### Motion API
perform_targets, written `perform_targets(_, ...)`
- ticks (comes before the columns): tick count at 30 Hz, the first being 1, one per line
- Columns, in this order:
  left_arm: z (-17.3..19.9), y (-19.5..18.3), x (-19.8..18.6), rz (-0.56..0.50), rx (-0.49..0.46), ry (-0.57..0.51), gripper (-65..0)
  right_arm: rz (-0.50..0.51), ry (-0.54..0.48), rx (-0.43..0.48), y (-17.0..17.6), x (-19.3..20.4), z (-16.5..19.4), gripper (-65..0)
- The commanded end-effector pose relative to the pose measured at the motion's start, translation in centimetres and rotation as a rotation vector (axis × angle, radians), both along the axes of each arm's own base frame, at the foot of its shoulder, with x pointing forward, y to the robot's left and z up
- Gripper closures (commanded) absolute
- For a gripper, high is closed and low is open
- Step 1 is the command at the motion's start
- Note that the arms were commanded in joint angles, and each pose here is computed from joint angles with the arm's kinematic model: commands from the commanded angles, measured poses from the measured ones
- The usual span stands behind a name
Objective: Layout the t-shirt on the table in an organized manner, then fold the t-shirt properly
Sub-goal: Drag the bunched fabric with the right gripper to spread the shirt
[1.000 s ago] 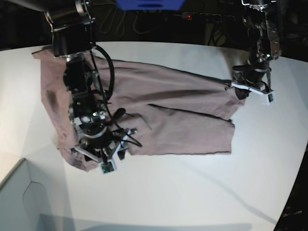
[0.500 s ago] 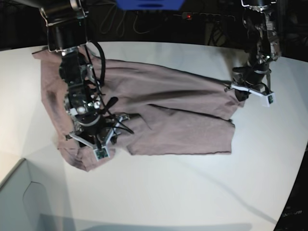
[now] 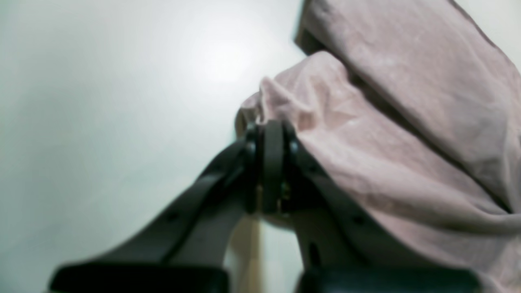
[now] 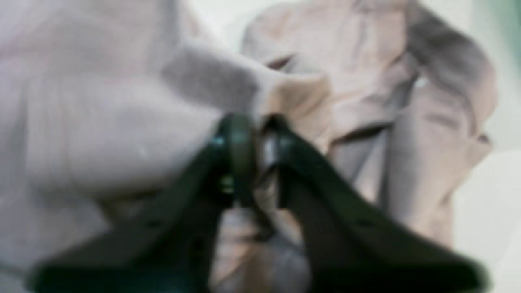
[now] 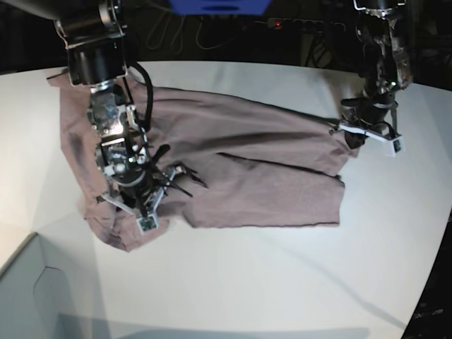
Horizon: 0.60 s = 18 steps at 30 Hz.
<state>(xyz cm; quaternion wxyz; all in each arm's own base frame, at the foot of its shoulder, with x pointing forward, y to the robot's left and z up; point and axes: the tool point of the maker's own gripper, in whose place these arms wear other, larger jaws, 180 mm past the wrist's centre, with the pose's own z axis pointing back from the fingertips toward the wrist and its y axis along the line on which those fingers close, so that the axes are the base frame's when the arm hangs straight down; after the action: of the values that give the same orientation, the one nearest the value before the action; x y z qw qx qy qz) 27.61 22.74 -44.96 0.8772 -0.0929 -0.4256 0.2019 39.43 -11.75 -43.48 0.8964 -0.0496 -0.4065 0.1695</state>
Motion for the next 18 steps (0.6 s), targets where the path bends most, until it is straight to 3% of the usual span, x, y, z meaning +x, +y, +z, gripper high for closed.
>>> perform_targets(1, 1.1, 0.3, 0.9, 0.004, 0.008, -0.043, -0.1, -0.003, -0.060, 0.001, -0.2, 2.1, 1.8, 0.0)
perform_targets(4, 1.1, 0.3, 0.9, 0.004, 0.008, -0.043, -0.1, -0.010, -0.056, -0.008, -0.8, 3.9, 1.9, 0.0)
perform_targets(6, 1.1, 0.3, 0.9, 0.004, 0.009, -0.044, -0.1, -0.008, -0.106, -0.005, -1.0, 5.5, 3.4, 0.0)
perform_targets(15, 1.2, 0.4, 0.8, 0.002, 0.012, -0.045, -0.1, 0.017, -0.397, 0.048, 0.7, 14.1, 15.2, 0.0)
perform_targets(18, 1.2, 0.5, 0.7, 0.001, 0.015, -0.044, -0.1, -0.029, -0.455, 0.093, -0.5, 16.5, 17.9, 0.0)
